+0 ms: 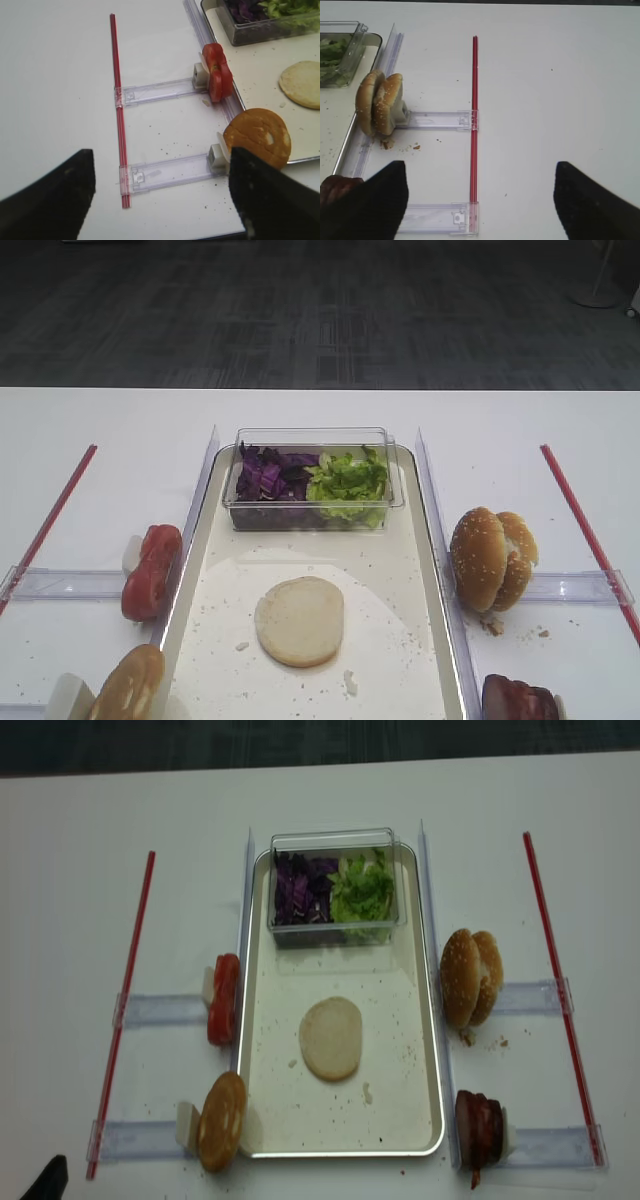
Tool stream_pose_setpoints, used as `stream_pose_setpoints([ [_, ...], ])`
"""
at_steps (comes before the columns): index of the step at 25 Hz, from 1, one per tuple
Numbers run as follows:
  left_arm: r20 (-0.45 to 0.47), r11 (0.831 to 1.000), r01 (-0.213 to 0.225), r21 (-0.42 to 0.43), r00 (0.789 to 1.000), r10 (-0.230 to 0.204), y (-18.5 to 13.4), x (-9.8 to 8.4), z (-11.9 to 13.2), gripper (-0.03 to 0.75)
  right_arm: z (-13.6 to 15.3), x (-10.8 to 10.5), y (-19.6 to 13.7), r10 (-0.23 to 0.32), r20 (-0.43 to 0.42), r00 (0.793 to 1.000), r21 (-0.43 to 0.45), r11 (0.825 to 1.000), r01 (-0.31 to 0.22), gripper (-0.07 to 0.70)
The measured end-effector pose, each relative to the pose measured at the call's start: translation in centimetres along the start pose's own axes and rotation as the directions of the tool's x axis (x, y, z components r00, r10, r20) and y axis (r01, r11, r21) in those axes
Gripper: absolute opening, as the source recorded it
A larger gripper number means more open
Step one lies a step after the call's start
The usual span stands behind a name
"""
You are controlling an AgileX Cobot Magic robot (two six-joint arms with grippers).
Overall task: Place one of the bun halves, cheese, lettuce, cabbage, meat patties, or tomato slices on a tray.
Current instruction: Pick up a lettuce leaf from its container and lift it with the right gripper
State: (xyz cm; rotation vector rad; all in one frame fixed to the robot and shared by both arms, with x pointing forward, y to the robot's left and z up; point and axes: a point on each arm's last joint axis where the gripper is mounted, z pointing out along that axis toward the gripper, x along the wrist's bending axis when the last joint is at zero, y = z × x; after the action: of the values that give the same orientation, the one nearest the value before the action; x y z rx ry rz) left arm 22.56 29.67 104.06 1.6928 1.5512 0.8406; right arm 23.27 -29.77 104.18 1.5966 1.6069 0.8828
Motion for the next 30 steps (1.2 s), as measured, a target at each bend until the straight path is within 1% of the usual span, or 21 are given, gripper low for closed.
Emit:
stream_pose_setpoints([
  [5,0.0,1.0,0.0,0.0,1.0,0.0,0.0,0.0,0.0,0.509,0.6,-0.4,2.6,-0.023,0.042,0.999,-0.042,0.999,0.025,0.613],
  [8,0.0,1.0,0.0,0.0,1.0,0.0,0.0,0.0,0.0,0.509,1.6,-0.6,4.8,-0.039,0.06,0.997,-0.05,0.998,0.042,0.613],
  [11,0.0,1.0,0.0,0.0,1.0,0.0,0.0,0.0,0.0,0.509,3.1,-0.7,7.4,-0.049,0.063,0.997,-0.041,0.998,0.051,0.613],
  [14,0.0,1.0,0.0,0.0,1.0,0.0,0.0,0.0,0.0,0.509,5.4,-0.7,10.3,-0.046,0.05,0.998,0.007,0.999,0.046,0.613],
  [15,0.0,1.0,0.0,0.0,1.0,0.0,0.0,0.0,0.0,0.509,6.0,-0.6,11.3,-0.039,0.042,0.998,0.018,0.999,0.038,0.613],
  [19,0.0,1.0,0.0,0.0,1.0,0.0,0.0,0.0,0.0,0.509,9.9,-0.5,14.8,-0.008,0.01,1.0,0.113,0.994,0.007,0.613],
  [22,0.0,1.0,0.0,0.0,1.0,0.0,0.0,0.0,0.0,0.509,13.1,-0.4,17.0,0.015,-0.006,1.0,0.176,0.984,-0.014,0.613],
  [24,0.0,1.0,0.0,0.0,1.0,0.0,0.0,0.0,0.0,0.509,15.5,-0.4,18.0,0.021,-0.009,1.0,0.225,0.974,-0.018,0.613],
  [26,0.0,1.0,0.0,0.0,1.0,0.0,0.0,0.0,0.0,0.509,17.5,-0.4,18.9,0.025,-0.011,1.0,0.254,0.967,-0.022,0.613],
  [30,0.0,1.0,0.0,0.0,1.0,0.0,0.0,0.0,0.0,0.509,21.8,-0.4,19.7,0.029,-0.011,1.0,0.326,0.945,-0.024,0.613],
])
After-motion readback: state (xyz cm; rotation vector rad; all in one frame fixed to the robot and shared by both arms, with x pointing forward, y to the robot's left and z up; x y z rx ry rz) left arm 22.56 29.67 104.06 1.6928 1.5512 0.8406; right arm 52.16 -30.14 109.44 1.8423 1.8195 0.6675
